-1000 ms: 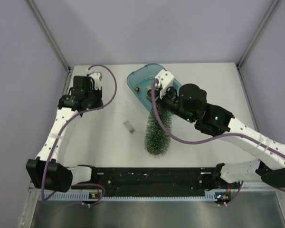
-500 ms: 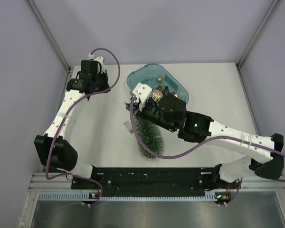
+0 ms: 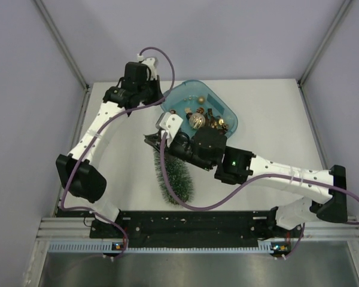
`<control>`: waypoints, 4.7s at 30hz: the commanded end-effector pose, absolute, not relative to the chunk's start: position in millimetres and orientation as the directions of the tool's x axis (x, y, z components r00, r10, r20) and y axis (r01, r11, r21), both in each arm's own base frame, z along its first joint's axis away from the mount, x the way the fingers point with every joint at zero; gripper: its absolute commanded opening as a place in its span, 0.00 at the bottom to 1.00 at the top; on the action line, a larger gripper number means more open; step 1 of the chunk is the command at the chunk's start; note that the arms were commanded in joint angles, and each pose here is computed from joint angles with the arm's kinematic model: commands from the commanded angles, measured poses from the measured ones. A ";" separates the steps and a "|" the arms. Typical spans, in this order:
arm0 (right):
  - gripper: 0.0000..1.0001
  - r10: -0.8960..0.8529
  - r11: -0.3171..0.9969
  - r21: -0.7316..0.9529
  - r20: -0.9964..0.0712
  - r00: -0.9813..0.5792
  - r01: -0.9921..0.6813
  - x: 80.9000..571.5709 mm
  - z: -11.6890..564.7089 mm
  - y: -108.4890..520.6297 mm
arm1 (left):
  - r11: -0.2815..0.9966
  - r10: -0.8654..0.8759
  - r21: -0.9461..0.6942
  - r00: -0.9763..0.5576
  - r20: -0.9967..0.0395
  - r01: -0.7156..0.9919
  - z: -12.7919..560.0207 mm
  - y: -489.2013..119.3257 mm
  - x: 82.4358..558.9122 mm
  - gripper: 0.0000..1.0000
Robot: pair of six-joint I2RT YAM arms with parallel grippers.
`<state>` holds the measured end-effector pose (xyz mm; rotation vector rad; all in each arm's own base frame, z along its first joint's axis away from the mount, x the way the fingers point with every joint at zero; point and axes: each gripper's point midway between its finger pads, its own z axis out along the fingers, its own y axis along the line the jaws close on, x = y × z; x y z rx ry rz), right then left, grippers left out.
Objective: Decorate the small christmas tree
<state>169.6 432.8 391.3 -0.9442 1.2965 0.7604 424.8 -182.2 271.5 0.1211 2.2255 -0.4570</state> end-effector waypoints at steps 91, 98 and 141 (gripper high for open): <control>0.00 0.341 0.777 0.377 -0.925 -0.167 -0.505 293.0 405.0 218.7 | 0.419 0.160 -0.378 -0.477 -0.864 0.826 355.7 -271.9 288.1 0.84; 0.00 0.234 0.883 0.230 -0.971 -0.042 -0.409 320.9 429.4 196.9 | 0.445 0.157 -0.359 -0.466 -0.871 0.820 358.4 -268.5 291.1 0.99; 0.00 0.329 0.751 0.264 -0.944 -0.004 -0.605 302.2 501.6 212.6 | 0.154 0.162 -0.457 -0.479 -0.863 0.876 349.1 -314.6 278.9 0.90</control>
